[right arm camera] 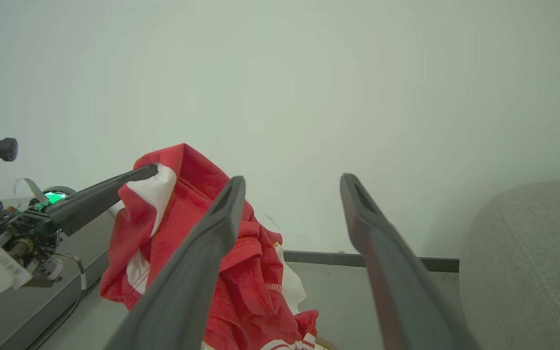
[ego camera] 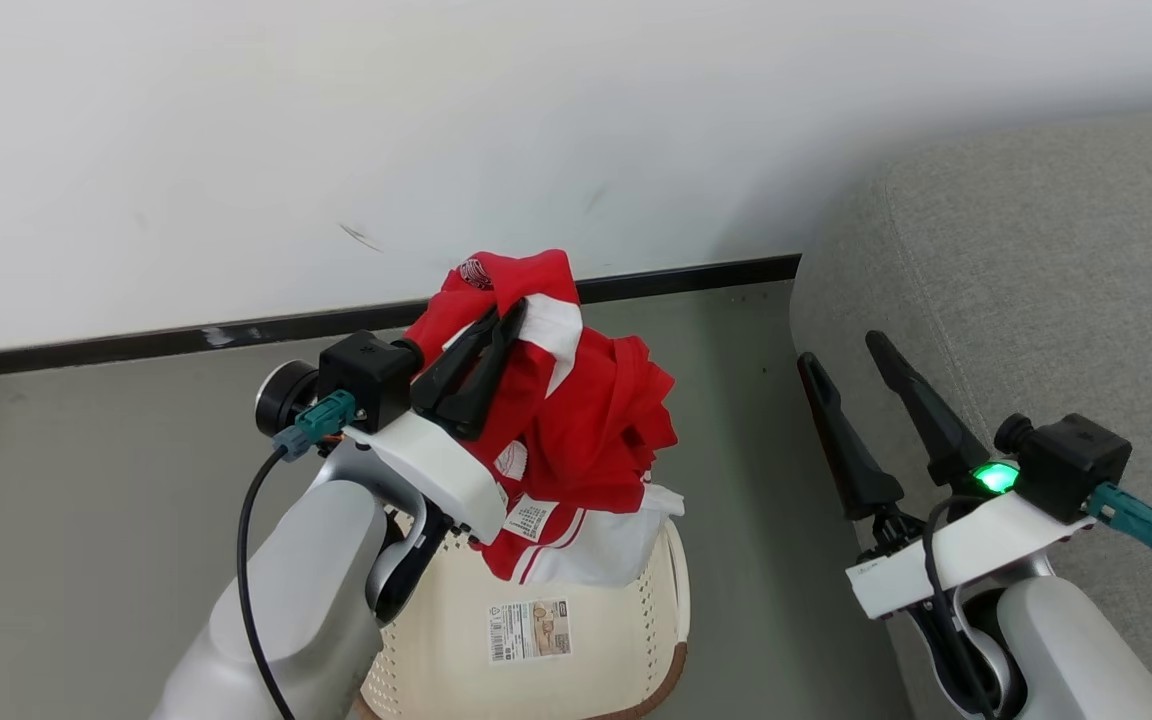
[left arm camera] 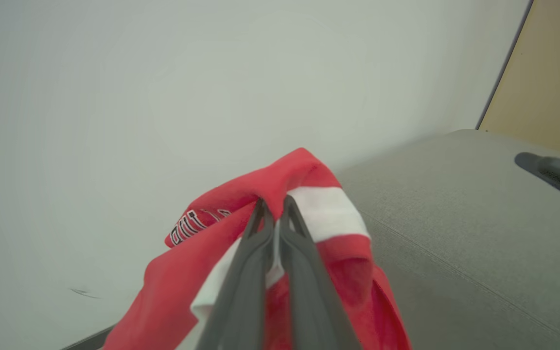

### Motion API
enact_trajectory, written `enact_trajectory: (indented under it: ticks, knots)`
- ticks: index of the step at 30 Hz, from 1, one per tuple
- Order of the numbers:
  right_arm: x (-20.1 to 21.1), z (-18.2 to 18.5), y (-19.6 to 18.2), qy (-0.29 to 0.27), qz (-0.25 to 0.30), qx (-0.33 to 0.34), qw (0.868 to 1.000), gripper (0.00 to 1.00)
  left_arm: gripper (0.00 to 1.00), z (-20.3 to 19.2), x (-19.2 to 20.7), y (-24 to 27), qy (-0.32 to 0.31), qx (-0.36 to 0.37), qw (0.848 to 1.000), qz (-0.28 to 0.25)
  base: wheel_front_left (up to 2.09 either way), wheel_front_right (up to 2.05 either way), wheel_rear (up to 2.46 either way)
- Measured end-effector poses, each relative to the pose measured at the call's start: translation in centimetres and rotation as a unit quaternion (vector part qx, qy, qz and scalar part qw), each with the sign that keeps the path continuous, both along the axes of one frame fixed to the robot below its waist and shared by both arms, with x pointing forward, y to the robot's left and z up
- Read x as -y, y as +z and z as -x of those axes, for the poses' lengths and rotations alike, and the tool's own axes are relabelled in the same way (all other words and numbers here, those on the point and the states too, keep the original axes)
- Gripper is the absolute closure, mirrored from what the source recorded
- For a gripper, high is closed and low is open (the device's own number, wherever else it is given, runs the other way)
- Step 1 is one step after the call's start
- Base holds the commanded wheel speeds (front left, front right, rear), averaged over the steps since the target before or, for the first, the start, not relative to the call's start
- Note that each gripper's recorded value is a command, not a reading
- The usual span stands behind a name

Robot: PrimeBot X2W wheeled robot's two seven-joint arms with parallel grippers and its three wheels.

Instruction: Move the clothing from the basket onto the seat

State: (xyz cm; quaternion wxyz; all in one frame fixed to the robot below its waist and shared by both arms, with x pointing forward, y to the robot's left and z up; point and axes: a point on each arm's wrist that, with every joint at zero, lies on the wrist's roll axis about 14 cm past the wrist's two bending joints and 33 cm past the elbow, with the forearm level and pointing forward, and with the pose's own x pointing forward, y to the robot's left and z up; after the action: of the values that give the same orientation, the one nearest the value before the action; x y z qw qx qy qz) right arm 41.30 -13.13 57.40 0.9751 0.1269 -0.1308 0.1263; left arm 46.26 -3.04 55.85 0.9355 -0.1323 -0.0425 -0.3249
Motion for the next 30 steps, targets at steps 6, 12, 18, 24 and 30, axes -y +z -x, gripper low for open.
enact_trajectory:
  ticks: [6, 12, 18, 24, 30]
  knots:
    - [-0.8, 1.2, 0.1, 0.015, 0.006, 0.0, 1.0, 0.0, 1.0, 1.0, -0.1, 2.6, -0.003, 0.022, 1.0, 0.01, 0.0, 0.0, 0.0]
    - [-1.9, 2.3, -1.4, 0.035, 0.006, -0.022, 0.999, 0.0, 1.0, 1.8, -0.1, 3.9, -0.008, 0.03, 1.0, 0.008, 0.0, 0.0, 0.0]
    - [-5.5, 3.5, -2.4, 0.095, 0.007, -0.039, 0.995, 0.0, 1.0, 2.3, -0.3, 5.1, -0.009, 0.039, 0.999, 0.011, 0.0, 0.0, 0.0]
    - [-8.2, 4.3, -3.4, 0.139, 0.001, -0.058, 0.989, 0.0, 1.0, 2.8, -0.1, 5.5, -0.017, 0.039, 0.999, 0.008, 0.0, 0.0, 0.0]
    - [-10.0, 4.4, -3.9, 0.17, 0.0, -0.069, 0.983, 0.0, 1.0, 3.4, 0.2, 5.8, -0.027, 0.042, 0.999, 0.004, 0.0, 0.0, 0.0]
